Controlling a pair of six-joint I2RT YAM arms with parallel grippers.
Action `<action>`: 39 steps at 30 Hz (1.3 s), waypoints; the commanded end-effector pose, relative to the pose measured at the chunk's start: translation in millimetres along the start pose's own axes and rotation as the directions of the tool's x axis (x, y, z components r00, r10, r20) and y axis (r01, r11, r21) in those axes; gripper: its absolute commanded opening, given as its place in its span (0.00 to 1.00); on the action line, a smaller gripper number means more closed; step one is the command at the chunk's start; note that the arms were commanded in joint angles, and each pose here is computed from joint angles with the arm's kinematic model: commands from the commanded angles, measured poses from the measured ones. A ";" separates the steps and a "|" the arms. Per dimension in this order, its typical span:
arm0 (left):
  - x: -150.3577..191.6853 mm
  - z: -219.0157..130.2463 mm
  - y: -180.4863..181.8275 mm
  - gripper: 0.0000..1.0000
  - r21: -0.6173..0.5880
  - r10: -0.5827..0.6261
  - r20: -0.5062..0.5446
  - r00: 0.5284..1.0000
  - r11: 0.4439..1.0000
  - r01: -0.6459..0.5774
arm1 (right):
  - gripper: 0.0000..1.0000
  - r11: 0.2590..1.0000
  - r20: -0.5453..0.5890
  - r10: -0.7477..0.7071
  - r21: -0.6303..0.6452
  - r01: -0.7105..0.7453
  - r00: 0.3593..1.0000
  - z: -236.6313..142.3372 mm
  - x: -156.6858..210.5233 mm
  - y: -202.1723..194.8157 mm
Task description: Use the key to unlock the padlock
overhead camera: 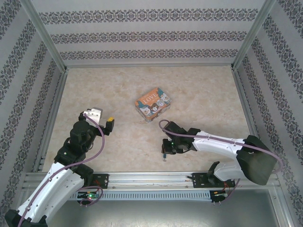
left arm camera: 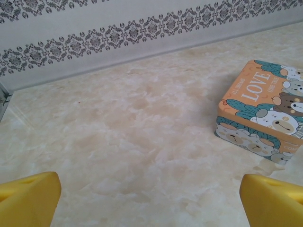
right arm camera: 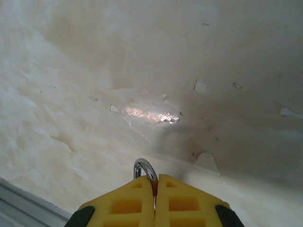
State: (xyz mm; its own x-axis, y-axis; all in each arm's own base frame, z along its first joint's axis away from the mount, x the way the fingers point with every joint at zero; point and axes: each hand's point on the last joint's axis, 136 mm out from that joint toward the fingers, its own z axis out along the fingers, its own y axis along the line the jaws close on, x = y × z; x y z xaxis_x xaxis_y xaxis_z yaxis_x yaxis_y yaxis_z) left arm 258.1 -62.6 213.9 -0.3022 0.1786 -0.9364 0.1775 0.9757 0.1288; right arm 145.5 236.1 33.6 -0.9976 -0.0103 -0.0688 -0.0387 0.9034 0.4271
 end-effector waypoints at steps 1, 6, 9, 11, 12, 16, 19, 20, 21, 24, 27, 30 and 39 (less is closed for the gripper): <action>3.6 -1.9 7.6 0.97 -0.036 0.014 -0.020 1.000 0.999 -0.015 | 0.00 1.000 -0.018 -0.002 -0.014 0.002 1.000 6.9 2.2 4.5; 3.6 -1.6 8.5 0.98 -0.042 0.015 -0.018 1.000 0.999 -0.016 | 0.00 1.000 -0.030 -0.007 -0.006 0.006 1.000 11.8 2.5 3.3; 3.7 -1.5 9.1 0.98 -0.045 0.014 -0.018 1.000 0.999 -0.015 | 0.00 1.000 -0.031 -0.003 -0.005 0.003 1.000 13.2 2.8 2.4; 3.8 -1.5 9.1 0.98 -0.045 0.014 -0.019 1.000 0.999 -0.015 | 0.00 1.000 -0.031 -0.001 -0.002 0.001 1.000 13.7 3.6 1.0; 3.8 -1.5 9.1 0.98 -0.046 0.013 -0.018 1.000 0.999 -0.013 | 0.00 1.000 -0.032 0.000 0.001 0.000 0.999 14.3 3.9 -0.1; 3.7 -1.5 9.7 0.99 -0.049 0.012 -0.018 1.000 0.999 -0.013 | 0.04 1.000 -0.030 0.007 0.002 -0.007 1.000 15.3 5.2 -2.9; 4.2 -1.4 9.6 0.99 -0.049 0.013 -0.019 1.000 0.999 -0.014 | 0.09 1.000 -0.027 0.004 0.000 -0.004 1.000 14.6 5.1 -2.6; 4.3 -1.4 9.5 0.99 -0.049 0.013 -0.019 1.000 0.999 -0.014 | 0.12 1.000 -0.025 0.002 -0.002 -0.002 1.000 13.9 4.9 -2.1; 4.3 -1.3 9.5 0.99 -0.049 0.013 -0.019 1.000 0.999 -0.014 | 0.15 1.000 -0.022 -0.001 -0.004 0.000 1.000 13.4 4.4 -1.8; 3.9 -1.1 9.7 0.99 -0.050 0.017 -0.018 1.000 0.999 -0.018 | 0.21 1.000 -0.013 -0.006 -0.008 0.006 1.000 10.3 2.6 -0.2; 3.8 -1.1 11.0 0.99 -0.057 0.014 -0.016 1.000 0.998 -0.015 | 0.27 1.000 0.002 -0.016 -0.003 0.016 1.000 3.5 -0.3 0.0; 2.7 -1.1 11.3 1.00 -0.058 0.013 -0.012 1.000 0.998 -0.014 | 0.31 0.999 0.036 -0.032 0.003 0.032 0.999 -8.2 -6.4 -0.8; 4.0 0.0 17.2 0.99 -0.096 -0.041 0.000 0.999 0.995 0.041 | 0.38 0.997 0.289 -0.077 0.002 0.079 0.954 -72.1 -53.9 -9.9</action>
State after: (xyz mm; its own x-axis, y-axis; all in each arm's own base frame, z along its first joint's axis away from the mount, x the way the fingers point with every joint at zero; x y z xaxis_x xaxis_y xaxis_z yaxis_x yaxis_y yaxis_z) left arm 259.0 -54.1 213.6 -0.3092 0.1745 -0.9349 0.1300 0.9815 0.1402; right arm 178.5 212.7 77.8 -0.9671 0.0453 -0.2502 -0.0791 0.8816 0.4654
